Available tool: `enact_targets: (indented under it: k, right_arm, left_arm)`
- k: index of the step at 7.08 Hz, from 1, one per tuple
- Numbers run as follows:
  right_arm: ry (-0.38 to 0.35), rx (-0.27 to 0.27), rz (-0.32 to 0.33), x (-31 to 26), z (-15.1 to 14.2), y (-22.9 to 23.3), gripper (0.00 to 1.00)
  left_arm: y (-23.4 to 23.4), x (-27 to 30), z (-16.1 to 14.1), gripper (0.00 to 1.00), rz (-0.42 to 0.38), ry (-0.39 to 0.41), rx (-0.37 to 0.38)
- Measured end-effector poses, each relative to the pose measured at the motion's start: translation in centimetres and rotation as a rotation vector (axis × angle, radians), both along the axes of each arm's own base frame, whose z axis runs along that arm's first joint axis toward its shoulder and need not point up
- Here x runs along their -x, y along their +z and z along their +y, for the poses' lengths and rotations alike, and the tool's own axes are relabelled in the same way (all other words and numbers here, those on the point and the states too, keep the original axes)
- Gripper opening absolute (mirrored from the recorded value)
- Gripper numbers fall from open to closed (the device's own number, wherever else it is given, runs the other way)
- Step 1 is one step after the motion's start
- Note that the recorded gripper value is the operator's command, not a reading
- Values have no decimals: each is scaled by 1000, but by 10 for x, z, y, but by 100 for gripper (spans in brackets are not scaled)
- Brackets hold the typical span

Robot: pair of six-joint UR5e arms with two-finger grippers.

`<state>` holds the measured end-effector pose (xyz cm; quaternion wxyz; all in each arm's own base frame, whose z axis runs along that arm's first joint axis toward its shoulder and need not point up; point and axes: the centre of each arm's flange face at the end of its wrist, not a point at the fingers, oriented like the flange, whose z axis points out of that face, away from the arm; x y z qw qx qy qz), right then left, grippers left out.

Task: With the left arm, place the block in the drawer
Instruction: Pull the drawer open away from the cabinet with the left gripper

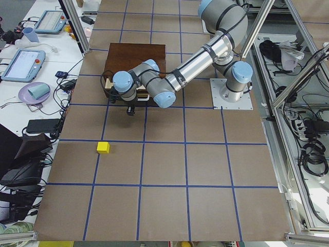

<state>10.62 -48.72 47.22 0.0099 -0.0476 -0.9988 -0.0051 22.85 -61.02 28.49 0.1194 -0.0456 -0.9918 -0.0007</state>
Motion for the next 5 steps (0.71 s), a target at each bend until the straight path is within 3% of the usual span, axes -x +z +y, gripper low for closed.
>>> enact_targets:
  k: [5]
  right_arm:
    - [0,0,0,0,0,0,100]
  left_arm:
    - [-1,-21,7,87,-21,-1,-6]
